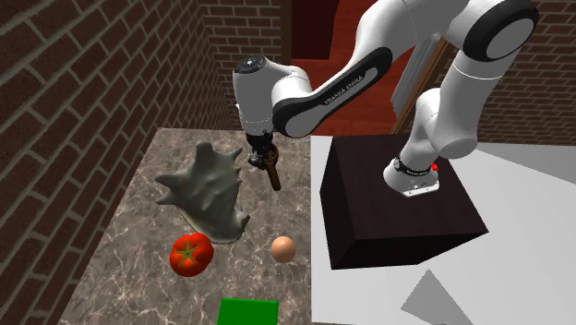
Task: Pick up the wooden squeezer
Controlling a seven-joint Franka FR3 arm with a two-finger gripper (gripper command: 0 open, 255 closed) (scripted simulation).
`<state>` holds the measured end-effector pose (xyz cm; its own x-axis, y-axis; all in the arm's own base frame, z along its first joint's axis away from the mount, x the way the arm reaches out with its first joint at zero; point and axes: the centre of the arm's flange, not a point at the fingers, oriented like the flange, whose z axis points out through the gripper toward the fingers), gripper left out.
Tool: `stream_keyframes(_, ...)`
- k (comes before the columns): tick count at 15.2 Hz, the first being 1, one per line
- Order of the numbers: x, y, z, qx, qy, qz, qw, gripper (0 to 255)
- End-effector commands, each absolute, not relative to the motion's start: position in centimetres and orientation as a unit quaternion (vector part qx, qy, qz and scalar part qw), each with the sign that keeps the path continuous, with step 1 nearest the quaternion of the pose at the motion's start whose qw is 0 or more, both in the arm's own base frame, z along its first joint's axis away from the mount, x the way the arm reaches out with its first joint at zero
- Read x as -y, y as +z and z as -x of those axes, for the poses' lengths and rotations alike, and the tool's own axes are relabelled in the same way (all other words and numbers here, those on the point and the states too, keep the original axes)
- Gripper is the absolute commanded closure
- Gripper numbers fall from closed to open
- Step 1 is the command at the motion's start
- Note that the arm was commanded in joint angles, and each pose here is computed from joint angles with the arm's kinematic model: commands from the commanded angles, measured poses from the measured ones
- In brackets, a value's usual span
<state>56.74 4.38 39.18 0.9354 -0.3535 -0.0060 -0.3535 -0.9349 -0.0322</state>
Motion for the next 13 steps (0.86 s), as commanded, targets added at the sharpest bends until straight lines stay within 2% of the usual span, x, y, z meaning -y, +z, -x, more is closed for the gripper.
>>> stream_keyframes(1, -4.4, 40.2, -56.8, -0.180, 0.000, 0.984, 0.016, 255)
stream_keyframes(13, -4.4, 45.6, -56.8, -0.180, 0.000, 0.984, 0.016, 255)
